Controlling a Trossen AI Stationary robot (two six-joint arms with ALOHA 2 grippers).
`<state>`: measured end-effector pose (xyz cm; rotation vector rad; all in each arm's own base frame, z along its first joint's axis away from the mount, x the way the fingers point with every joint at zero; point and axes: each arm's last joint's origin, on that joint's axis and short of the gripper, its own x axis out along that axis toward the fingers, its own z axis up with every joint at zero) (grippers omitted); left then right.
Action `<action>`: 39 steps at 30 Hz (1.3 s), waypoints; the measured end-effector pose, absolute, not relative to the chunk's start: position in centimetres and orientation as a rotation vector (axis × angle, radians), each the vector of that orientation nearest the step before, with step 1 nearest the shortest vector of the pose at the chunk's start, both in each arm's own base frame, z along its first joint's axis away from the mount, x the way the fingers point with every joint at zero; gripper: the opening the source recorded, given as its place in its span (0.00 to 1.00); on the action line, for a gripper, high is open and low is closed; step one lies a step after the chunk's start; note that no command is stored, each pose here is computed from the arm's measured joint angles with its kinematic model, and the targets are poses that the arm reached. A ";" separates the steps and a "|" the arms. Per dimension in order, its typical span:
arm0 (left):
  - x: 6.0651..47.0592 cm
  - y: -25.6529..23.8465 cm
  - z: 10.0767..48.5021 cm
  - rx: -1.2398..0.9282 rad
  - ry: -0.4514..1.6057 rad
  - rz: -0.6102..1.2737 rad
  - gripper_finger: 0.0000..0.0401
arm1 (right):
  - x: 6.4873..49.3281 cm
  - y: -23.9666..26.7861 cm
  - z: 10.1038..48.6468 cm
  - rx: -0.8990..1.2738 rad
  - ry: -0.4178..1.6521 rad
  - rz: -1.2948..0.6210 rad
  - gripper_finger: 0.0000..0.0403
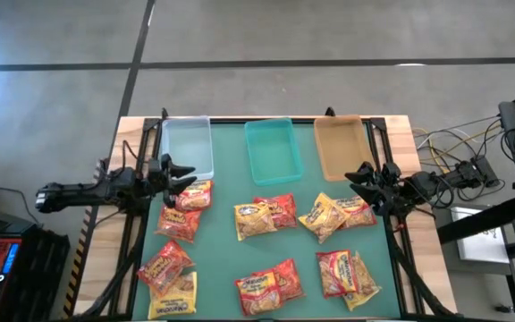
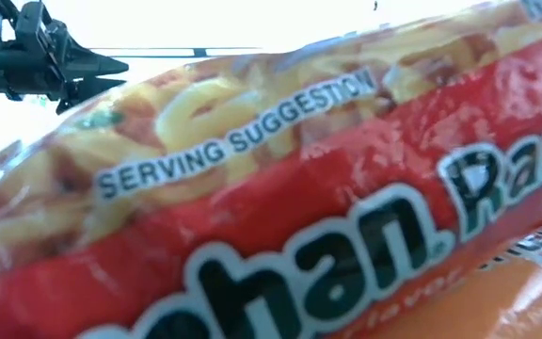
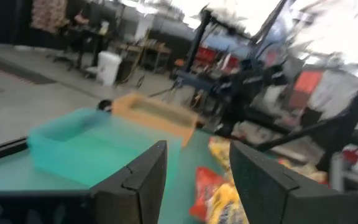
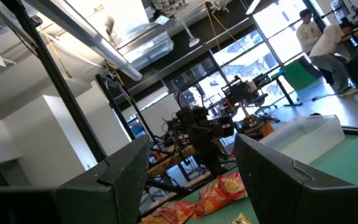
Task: Sort Maruchan noodles
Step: Put the yellow noodle pack into the transparent bin
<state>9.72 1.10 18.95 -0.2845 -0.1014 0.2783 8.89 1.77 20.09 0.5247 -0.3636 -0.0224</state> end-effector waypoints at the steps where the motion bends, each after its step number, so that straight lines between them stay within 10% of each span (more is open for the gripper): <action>1: 9.7 1.1 19.3 -0.275 -0.074 0.297 0.40 | 8.9 1.8 20.1 0.525 -0.364 -0.022 0.56; 16: 11.8 1.2 17.9 -0.282 0.529 0.396 0.40 | 8.9 1.8 20.1 0.525 -0.364 -0.022 0.56; 39: 16.2 0.9 18.6 -0.370 0.740 0.348 0.46 | 8.9 1.8 20.1 0.525 -0.364 -0.022 0.56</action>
